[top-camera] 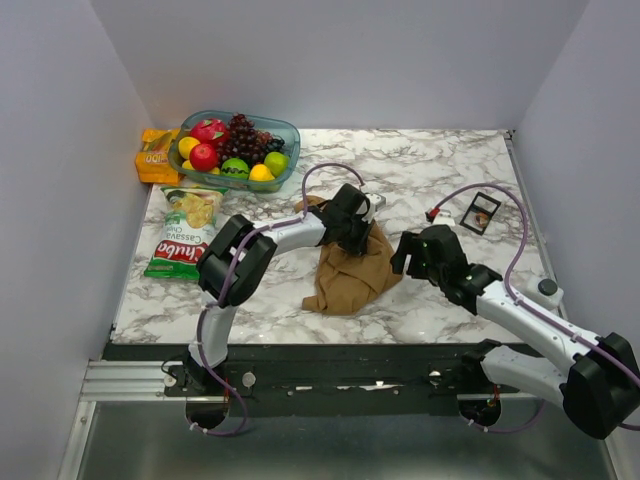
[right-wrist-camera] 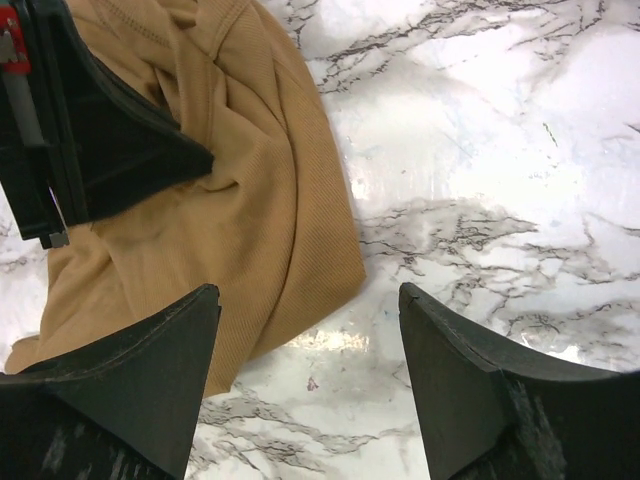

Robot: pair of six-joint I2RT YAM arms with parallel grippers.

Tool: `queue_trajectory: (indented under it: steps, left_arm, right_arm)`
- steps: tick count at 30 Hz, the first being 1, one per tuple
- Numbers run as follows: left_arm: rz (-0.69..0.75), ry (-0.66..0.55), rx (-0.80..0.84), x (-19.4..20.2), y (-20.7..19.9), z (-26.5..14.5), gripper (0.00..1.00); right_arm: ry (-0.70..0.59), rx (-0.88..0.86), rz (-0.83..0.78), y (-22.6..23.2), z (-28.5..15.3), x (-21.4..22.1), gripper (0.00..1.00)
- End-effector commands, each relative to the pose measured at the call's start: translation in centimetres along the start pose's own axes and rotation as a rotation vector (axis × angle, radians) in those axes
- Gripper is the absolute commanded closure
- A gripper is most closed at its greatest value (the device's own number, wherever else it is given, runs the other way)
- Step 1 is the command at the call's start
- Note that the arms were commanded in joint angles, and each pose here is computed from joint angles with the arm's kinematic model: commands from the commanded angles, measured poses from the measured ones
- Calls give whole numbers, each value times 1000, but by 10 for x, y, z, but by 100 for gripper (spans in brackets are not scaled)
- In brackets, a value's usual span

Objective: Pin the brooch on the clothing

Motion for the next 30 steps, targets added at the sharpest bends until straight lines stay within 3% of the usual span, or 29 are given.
queue_trajectory:
  steps: [1,7,19,25,30]
  left_arm:
    - [17,-53,53,-18,-12,-5,100]
    - [56,-178,24,-54,-23,-54,100]
    - [145,-350,-65,-78,-39,-165,100]
    - [181,-386,-244,-55,-20,-223,100]
    - [109,-398,-401,-9,23,-259,100]
  right_arm:
    - [-6,39,14,-9,-2,5,20]
    - [-13,48,13,-12,-7,4,20]
    - [-15,71,-45,-20,-19,2,16]
    - [32,-30,-119,-3,-22,0,17]
    - [79,-95,-148,13,-16,4,17]
Point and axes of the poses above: each gripper's point midway between its finger pads, its own z axis out along the fingers, its own y axis along the line the jaws close on, x = y × z, the point moved 3 cm from there along -z, back along the fingers, and after that the axes turned 6 degrees about z, right-handed, at the moved point
